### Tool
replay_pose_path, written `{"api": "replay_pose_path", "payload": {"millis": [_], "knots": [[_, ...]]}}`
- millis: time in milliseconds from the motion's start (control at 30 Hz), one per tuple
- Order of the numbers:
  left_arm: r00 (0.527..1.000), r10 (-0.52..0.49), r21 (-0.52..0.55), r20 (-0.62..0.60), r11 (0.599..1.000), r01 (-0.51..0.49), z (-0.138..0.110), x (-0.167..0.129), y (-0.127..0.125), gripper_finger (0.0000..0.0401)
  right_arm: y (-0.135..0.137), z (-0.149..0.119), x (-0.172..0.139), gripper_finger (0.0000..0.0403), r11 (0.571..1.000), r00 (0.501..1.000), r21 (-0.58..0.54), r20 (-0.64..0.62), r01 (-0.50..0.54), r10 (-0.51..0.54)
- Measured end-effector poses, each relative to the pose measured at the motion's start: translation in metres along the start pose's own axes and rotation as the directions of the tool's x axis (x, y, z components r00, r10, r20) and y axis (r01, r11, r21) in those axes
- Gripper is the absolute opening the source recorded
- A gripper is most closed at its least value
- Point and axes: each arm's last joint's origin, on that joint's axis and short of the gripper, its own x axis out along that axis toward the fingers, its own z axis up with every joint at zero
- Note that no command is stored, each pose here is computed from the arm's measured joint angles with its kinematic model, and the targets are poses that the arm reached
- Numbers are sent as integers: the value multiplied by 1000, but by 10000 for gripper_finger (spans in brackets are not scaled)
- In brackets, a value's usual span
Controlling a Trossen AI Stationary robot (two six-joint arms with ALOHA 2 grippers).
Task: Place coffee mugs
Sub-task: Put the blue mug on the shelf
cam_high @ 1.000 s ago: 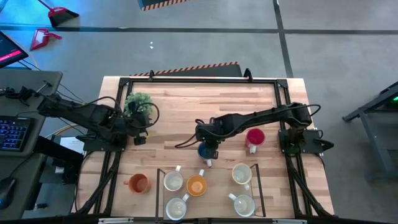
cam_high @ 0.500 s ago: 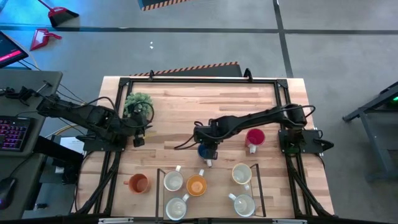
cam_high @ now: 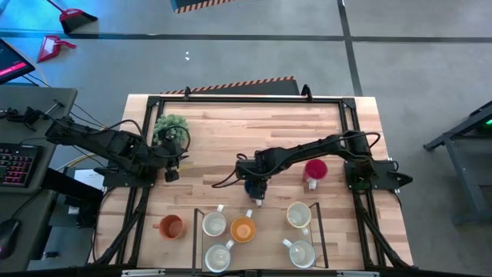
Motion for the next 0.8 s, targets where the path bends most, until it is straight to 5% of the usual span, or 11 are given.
{"api": "replay_pose_path", "payload": {"millis": [167,433,800], "knots": [[1000,0,0,0,1000,0,0,0,0,71,-2,0,0,12,999,999,26,3,38,-38],[1000,0,-7,-1,1000,0,0,0,0,71,-5,1,-10,2,1000,1000,16,6,25,-25],[1000,1,-7,-2,1000,-1,0,0,0,71,-3,28,-126,0,995,984,15,150,95,-96]]}}
